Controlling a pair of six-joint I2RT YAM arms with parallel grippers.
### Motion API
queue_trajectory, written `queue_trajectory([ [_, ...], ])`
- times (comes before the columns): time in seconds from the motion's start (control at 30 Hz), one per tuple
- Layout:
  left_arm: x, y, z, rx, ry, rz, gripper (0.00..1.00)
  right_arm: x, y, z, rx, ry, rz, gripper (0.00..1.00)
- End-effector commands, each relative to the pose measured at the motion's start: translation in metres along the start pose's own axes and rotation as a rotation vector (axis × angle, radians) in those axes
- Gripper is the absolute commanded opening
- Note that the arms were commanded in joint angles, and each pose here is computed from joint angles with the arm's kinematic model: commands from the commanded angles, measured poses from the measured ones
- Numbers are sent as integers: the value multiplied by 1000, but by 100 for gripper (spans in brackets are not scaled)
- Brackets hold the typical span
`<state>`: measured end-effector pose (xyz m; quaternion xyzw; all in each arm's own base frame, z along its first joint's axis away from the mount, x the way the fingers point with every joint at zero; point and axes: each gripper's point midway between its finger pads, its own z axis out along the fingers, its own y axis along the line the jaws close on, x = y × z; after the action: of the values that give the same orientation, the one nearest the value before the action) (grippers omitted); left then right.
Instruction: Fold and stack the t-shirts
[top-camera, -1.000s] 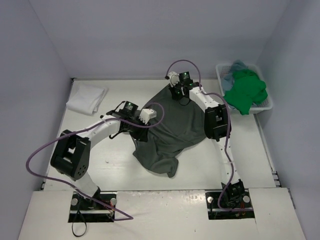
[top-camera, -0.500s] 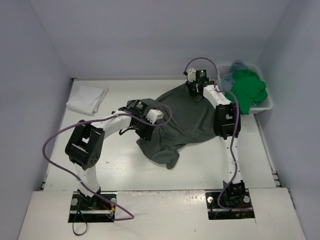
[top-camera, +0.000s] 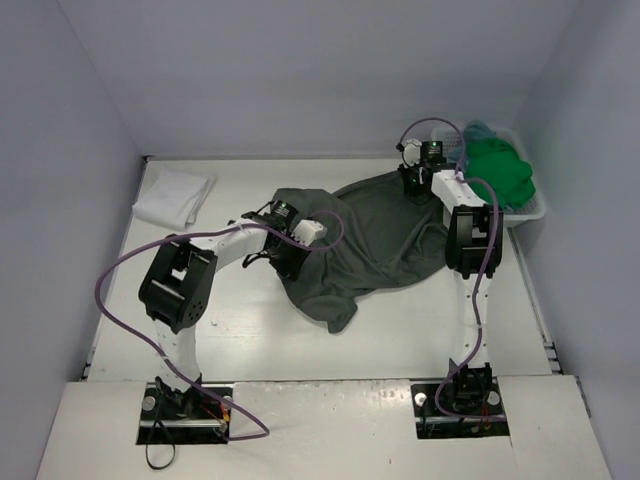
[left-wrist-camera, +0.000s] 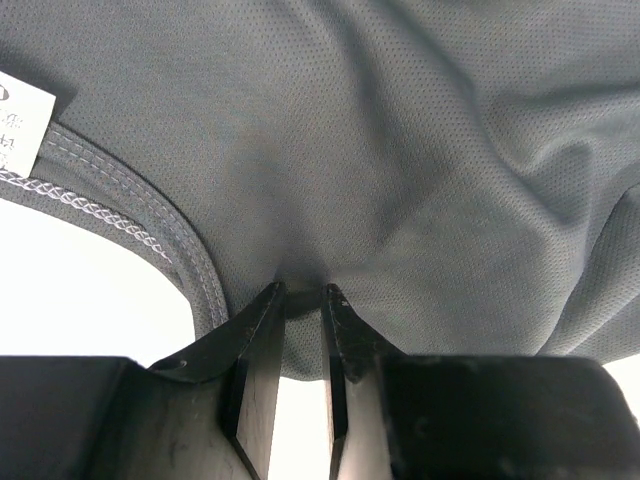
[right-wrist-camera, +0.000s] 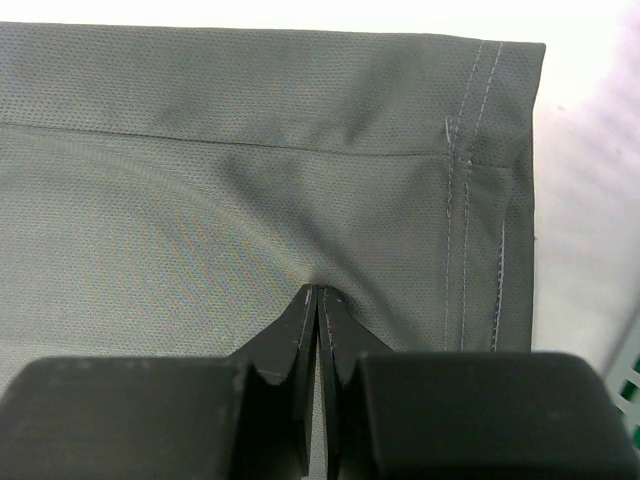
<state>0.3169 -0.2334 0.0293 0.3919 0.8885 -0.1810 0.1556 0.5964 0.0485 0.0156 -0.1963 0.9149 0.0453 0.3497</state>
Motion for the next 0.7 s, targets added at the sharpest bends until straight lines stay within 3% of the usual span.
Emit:
queue_trajectory([
  [0.0,-19,4,-10,-21,-32,35,16,-20,-2,-30,-3,-36,11,0],
  [0.67,15,47,-24,-204,95,-33,16,-9,10,-17,-46,-12,23,0],
])
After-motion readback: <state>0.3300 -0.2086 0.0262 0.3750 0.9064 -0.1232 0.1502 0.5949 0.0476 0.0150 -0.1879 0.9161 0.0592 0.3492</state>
